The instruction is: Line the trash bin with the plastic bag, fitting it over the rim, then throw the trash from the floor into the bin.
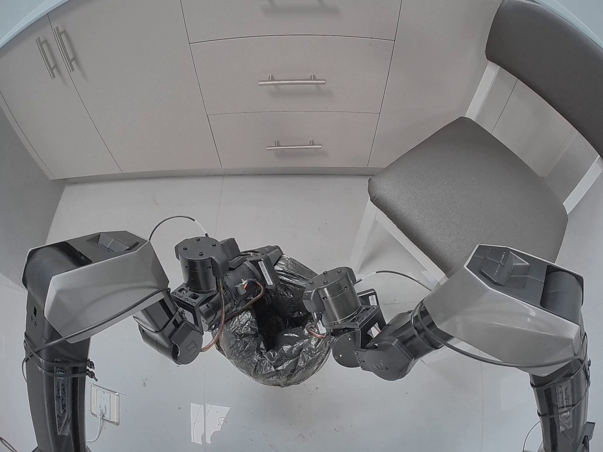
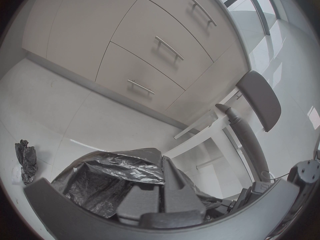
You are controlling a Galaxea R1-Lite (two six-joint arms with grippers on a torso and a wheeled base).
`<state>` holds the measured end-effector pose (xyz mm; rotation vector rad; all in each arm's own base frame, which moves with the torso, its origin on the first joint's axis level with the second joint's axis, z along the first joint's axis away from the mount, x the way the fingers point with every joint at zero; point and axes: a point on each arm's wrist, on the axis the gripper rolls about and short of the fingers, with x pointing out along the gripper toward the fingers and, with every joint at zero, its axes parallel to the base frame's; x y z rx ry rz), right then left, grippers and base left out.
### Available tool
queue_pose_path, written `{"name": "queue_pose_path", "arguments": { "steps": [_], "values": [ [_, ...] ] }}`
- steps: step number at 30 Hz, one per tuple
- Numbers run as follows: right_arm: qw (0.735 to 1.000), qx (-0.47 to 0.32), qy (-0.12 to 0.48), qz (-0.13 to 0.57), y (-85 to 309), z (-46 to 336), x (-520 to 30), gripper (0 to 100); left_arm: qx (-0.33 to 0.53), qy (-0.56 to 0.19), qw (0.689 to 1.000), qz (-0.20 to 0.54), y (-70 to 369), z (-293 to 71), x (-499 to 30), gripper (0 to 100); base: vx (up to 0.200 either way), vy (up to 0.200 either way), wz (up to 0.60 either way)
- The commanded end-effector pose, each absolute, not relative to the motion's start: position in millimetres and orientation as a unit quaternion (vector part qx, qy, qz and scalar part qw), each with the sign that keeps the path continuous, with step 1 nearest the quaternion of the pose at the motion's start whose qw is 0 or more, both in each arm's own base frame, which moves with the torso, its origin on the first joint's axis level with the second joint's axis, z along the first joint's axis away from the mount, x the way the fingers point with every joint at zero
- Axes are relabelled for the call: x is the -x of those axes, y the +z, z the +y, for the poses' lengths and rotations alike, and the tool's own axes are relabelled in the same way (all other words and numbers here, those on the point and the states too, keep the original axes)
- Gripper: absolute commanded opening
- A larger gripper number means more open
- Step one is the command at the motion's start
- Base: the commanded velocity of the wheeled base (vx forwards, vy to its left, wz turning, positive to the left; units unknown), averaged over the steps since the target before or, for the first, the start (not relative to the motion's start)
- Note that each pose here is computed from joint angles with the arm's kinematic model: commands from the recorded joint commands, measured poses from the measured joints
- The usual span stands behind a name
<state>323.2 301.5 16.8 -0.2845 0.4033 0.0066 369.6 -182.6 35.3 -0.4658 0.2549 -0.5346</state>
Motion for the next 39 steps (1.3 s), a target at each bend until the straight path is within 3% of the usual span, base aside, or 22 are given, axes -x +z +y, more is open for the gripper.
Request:
{"name": "queue_pose_path", "arguments": {
  "steps": [1,11,12,27,39],
  "values": [
    [0.970,0.144,-0.001,0.198,13,301,-331,0,0.227,-0.258,0.930,0.128,35,-183,-372,0,0.000,0.000,0.00],
    [0.972,0.141,-0.010,0.187,13,303,-348,0,0.223,-0.241,0.935,0.134,33,-183,-375,0,0.000,0.000,0.00],
    [0.972,0.141,-0.010,0.187,13,303,-348,0,0.224,-0.240,0.935,0.136,32,-183,-375,100,0.000,0.000,0.00],
    [0.972,0.139,-0.012,0.186,13,301,-350,0,0.222,-0.219,0.941,0.128,35,-167,-382,100,0.000,0.000,0.00],
    [0.974,0.134,-0.019,0.183,7,300,-364,0,0.191,-0.216,0.947,0.141,13,-167,-388,100,0.000,0.000,0.00]
  ]
}}
